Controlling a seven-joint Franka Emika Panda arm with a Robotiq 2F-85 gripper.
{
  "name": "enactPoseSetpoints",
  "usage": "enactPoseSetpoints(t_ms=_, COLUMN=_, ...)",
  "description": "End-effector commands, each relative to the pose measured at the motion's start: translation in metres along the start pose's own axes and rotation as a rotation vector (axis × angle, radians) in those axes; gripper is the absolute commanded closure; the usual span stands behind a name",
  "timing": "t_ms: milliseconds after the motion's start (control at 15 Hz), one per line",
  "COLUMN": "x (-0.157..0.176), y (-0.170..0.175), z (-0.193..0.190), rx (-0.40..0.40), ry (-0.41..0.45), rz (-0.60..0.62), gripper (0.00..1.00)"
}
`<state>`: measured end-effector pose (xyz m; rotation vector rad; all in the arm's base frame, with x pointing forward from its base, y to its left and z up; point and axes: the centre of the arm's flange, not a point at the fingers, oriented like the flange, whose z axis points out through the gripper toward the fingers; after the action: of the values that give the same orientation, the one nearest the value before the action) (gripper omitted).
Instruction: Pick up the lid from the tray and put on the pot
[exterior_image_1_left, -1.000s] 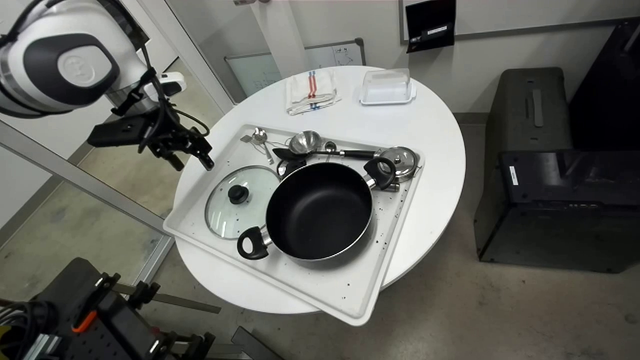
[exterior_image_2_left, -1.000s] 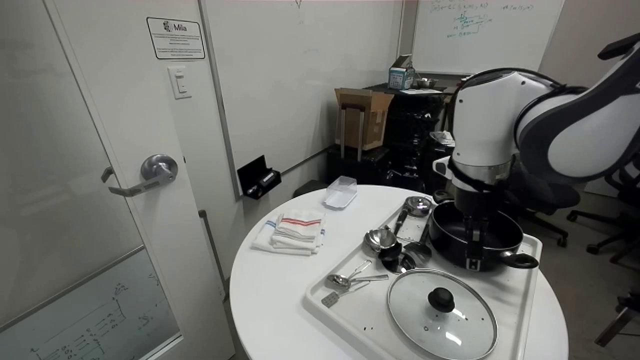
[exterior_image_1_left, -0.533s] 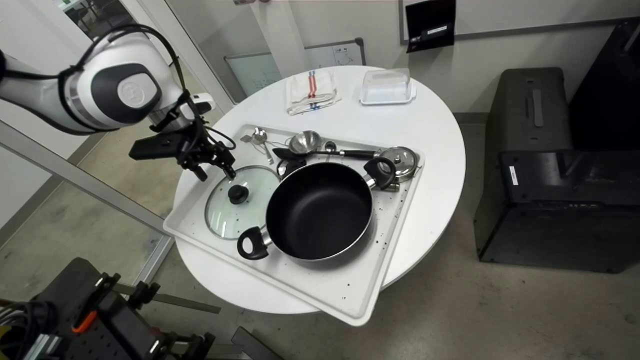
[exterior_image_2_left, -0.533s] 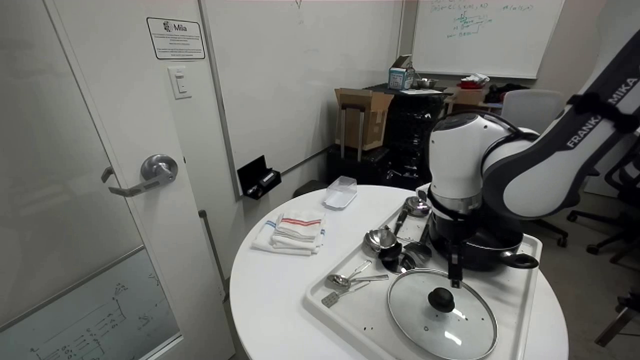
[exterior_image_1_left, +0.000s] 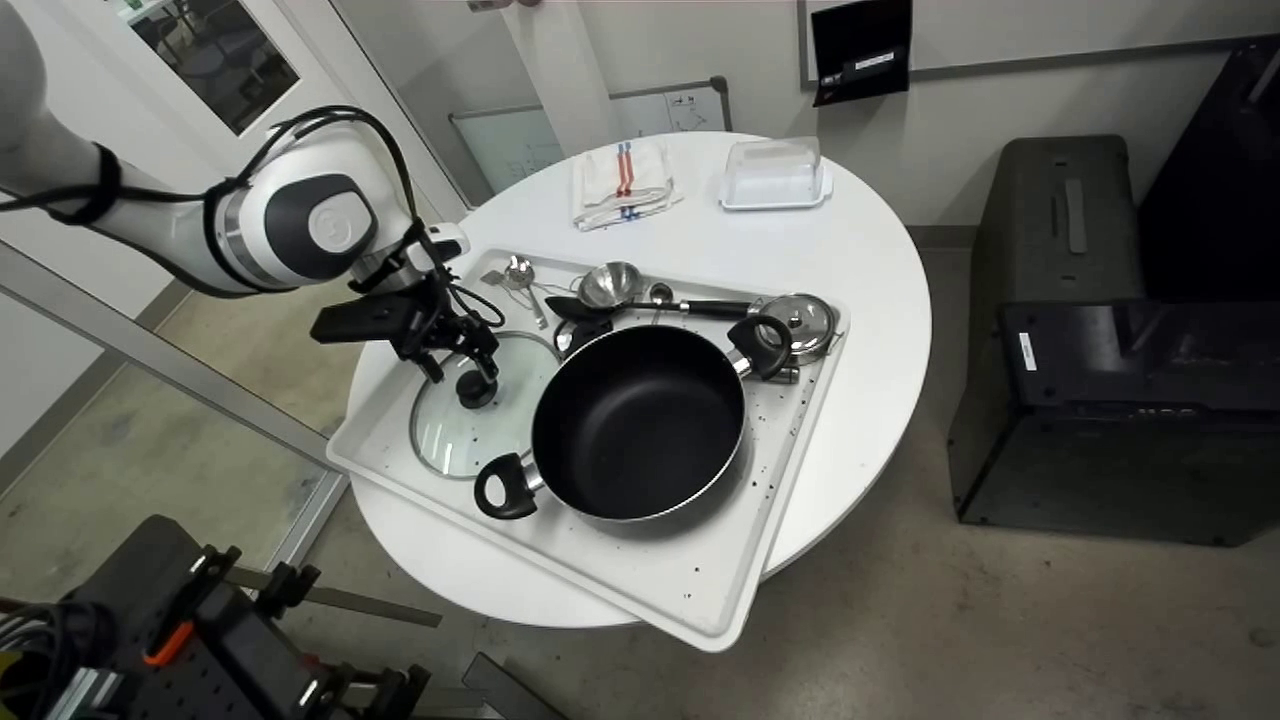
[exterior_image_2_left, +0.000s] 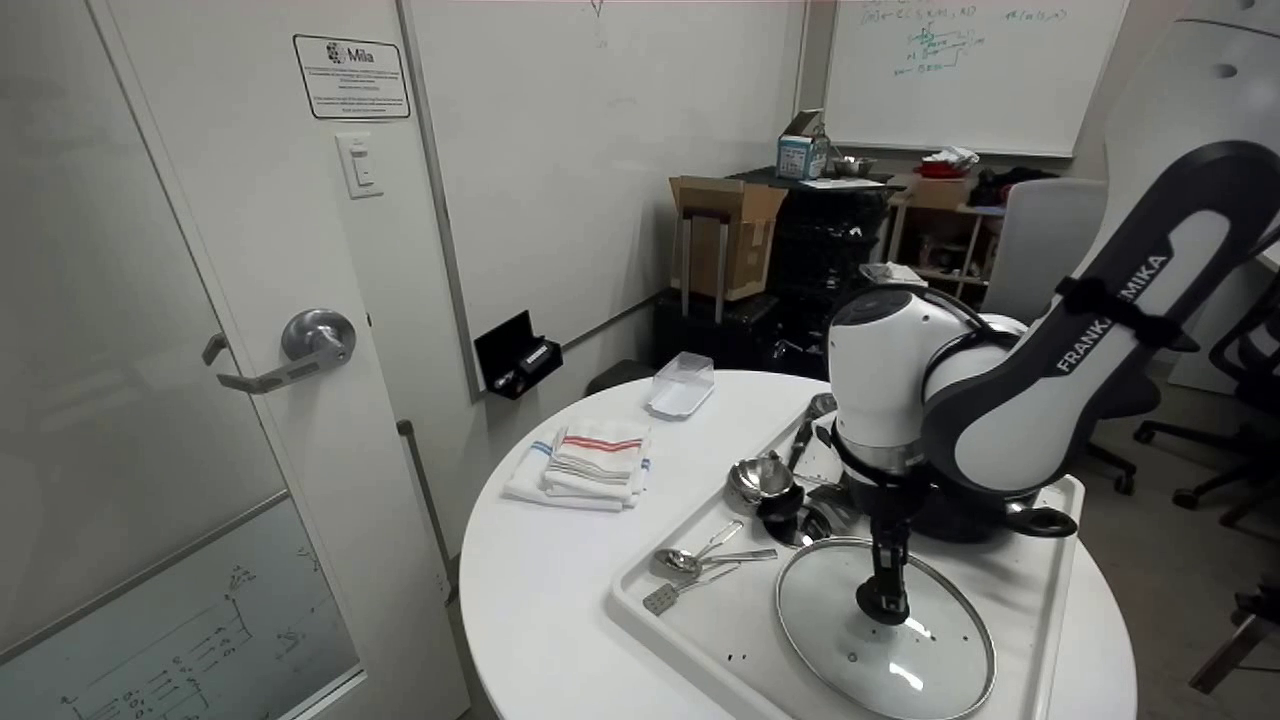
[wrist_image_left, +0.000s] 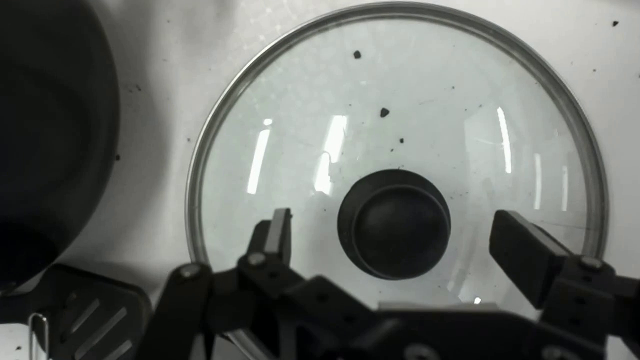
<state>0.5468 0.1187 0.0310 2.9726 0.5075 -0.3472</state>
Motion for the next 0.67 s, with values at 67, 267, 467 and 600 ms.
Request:
enactPoseSetpoints(t_ms=67, x=0.018, y=-0.009, z=0.019, rx=-0.012, ry=-0.006, rz=-0.016, gripper=0.00)
enactPoseSetpoints(t_ms=267, x=0.024, y=-0.013, z=0.024, rx=-0.014, ry=-0.006, rz=-0.022, gripper=0.00)
enactPoseSetpoints(t_ms=467, x=0.027, y=-0.015, z=0.025, rx=-0.014, ry=-0.005, rz=-0.026, gripper=0.28)
enactPoseSetpoints(t_ms=600, x=0.028, y=-0.016, z=0.025, rx=-0.015, ry=-0.003, rz=-0.029, gripper=0.36)
